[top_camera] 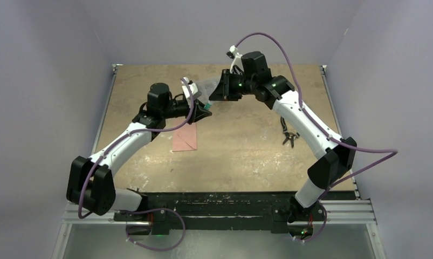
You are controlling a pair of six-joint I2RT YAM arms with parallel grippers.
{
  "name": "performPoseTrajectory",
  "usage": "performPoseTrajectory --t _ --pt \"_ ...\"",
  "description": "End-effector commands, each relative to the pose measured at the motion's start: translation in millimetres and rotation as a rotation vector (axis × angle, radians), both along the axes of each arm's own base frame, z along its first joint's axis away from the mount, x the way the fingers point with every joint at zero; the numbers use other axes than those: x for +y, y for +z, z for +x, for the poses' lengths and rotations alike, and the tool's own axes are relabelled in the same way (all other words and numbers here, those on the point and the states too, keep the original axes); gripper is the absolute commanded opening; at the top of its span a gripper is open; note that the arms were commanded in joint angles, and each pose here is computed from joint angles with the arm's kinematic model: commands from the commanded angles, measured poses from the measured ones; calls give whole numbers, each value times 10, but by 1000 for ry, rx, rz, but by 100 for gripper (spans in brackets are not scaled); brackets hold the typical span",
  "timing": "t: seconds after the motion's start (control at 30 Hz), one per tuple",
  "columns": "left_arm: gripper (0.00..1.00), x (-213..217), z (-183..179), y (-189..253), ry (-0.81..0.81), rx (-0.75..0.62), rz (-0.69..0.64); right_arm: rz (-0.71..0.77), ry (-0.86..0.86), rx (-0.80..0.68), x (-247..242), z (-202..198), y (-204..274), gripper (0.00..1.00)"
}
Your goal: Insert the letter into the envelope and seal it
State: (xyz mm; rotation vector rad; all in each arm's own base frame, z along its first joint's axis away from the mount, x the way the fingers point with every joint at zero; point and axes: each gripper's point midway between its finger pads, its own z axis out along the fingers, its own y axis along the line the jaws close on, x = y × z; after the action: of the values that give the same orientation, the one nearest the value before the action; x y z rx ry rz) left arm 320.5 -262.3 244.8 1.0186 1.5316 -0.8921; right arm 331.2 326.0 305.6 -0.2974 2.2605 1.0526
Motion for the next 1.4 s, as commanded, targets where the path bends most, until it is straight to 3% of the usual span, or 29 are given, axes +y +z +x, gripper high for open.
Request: performPoseTrajectory --t 0.0,0.47,0.9,1.37 --pt "0 -63 311 550 64 -165 -91 -63 106 58 46 -256 -355 0" --pt "0 73 742 1118 295 -227 -220 -346 230 206 -111 -1005 -1747 0" --pt "0 251 890 1277 375 -194 -298 -450 264 271 -331 -1342 -2292 0" --pt "0 360 1061 1320 418 -159 -348 -437 333 294 -236 -1563 -2412 0"
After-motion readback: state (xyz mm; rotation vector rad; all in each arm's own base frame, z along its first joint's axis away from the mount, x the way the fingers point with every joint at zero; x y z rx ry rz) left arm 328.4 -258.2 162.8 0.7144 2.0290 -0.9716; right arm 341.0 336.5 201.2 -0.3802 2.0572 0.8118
